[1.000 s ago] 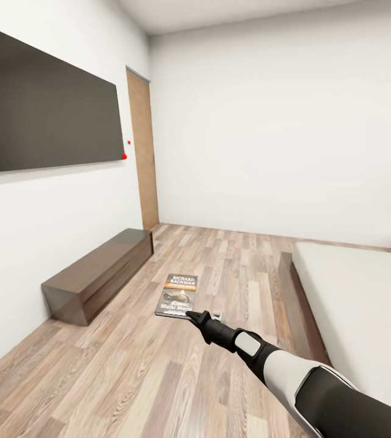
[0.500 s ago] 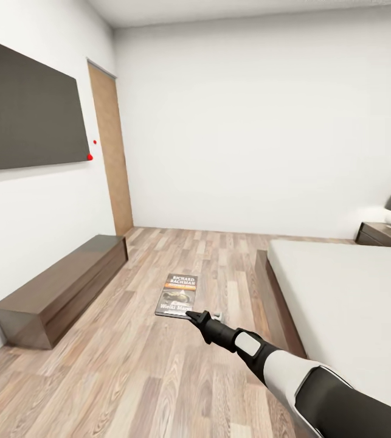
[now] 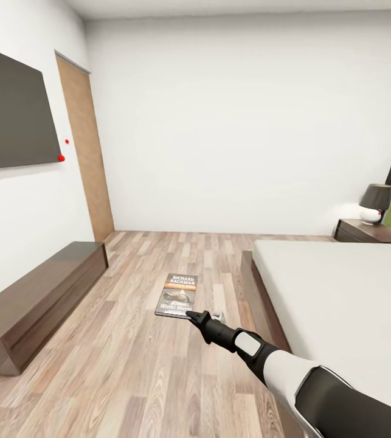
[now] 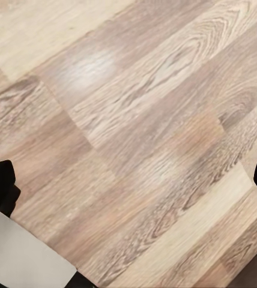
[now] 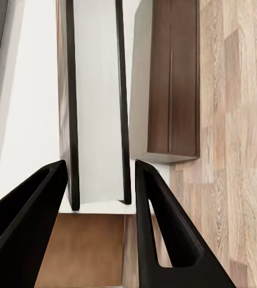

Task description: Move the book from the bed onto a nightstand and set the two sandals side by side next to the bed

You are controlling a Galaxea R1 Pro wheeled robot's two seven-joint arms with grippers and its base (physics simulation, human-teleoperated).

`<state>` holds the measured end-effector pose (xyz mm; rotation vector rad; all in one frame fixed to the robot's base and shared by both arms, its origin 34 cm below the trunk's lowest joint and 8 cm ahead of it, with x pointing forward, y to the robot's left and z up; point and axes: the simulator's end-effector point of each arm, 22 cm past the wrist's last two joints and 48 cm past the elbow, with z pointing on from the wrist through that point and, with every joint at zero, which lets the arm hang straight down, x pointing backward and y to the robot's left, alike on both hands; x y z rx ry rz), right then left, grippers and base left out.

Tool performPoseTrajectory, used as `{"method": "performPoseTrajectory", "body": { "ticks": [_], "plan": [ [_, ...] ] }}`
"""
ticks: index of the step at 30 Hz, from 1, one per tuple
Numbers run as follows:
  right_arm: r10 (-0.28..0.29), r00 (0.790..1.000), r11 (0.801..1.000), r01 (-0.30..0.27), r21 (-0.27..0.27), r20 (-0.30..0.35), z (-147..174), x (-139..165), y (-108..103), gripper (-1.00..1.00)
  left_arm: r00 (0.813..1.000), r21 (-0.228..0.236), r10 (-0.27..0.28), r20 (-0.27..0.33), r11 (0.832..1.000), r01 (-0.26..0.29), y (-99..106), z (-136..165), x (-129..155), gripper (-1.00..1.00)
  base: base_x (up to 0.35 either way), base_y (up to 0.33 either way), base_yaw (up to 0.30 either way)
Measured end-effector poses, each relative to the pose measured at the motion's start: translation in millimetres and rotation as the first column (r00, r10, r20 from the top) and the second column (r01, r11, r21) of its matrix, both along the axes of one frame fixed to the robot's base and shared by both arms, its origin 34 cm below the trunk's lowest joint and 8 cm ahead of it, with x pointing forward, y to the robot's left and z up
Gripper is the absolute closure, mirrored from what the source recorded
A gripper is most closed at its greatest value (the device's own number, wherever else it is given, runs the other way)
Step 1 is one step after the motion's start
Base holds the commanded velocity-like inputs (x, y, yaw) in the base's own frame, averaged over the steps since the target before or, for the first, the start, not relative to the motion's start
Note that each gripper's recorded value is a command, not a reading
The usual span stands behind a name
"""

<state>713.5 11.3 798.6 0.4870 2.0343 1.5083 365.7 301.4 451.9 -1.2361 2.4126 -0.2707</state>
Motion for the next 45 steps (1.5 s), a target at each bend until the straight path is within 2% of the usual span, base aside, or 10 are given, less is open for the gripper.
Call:
{"method": "performPoseTrajectory", "body": {
  "ticks": [45],
  "plan": [
    [0.002, 1.0, 1.0, -0.002, -0.001, 0.002, 0.2, -0.3, 0.3, 1.0, 1.0, 0.0, 0.0, 0.0, 1.0, 0.0, 0.0, 0.0, 0.0, -1.0, 0.226, 0.0, -0.002]
  ]
}}
